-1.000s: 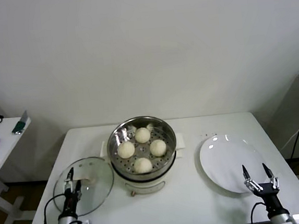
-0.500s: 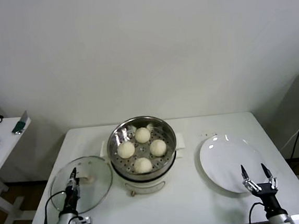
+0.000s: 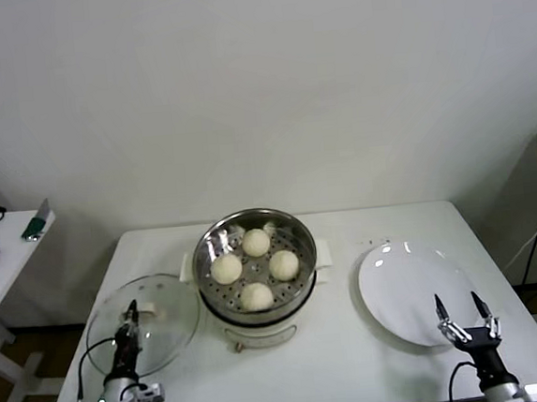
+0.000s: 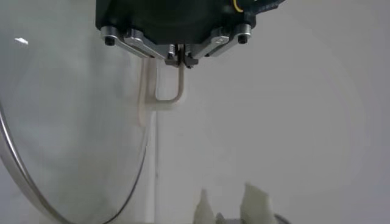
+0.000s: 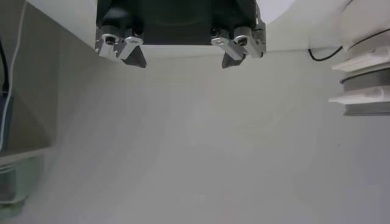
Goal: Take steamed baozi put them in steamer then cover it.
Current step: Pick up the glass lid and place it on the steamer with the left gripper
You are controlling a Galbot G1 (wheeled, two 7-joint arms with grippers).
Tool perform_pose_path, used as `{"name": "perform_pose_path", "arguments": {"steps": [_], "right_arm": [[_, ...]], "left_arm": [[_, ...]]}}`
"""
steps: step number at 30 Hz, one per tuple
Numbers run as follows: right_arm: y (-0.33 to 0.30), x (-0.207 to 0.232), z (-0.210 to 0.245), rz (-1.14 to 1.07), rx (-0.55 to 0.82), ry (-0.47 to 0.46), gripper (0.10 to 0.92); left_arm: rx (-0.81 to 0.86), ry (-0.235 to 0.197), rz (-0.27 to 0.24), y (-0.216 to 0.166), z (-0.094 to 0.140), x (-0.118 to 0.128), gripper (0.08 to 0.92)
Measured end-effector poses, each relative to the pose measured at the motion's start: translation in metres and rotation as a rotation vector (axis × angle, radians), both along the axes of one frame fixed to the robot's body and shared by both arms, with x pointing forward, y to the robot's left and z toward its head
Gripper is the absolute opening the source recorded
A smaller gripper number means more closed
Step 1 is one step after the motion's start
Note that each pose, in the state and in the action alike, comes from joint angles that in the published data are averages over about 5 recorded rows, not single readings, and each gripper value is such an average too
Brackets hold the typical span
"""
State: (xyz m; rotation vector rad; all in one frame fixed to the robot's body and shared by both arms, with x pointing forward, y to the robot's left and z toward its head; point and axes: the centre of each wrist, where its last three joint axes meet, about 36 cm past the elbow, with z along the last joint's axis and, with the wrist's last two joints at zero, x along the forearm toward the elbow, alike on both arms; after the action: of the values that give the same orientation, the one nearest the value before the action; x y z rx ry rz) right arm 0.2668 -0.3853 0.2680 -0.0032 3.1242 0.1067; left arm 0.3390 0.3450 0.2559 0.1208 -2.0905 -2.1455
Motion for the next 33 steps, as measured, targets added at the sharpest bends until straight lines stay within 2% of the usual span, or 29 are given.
{"name": "perform_pose_path", "arguments": {"steps": [5,10,21,27,33], "right_arm": [[-0.001,0.001,0.002,-0.002,-0.002,-0.005,0.823],[-0.003,0.001,0.003,-0.002,-0.007,-0.009,0.823],[-0.003,0.0,0.005,0.005,-0.009,-0.016,0.823],[-0.003,0.002,0.006,0.01,-0.014,-0.018,0.823],[-0.002,0.006,0.007,0.019,-0.016,-0.022,0.823]], "left_arm": [[-0.002,-0.013,0.015,0.004,0.011,0.001,0.133],[-0.003,-0.028,0.045,0.01,0.033,0.005,0.133],[0.015,-0.089,0.138,0.031,0.109,0.03,0.133],[0.01,-0.108,0.149,0.028,0.15,0.04,0.133],[-0.026,-0.128,0.141,0.003,0.185,0.044,0.133]]}}
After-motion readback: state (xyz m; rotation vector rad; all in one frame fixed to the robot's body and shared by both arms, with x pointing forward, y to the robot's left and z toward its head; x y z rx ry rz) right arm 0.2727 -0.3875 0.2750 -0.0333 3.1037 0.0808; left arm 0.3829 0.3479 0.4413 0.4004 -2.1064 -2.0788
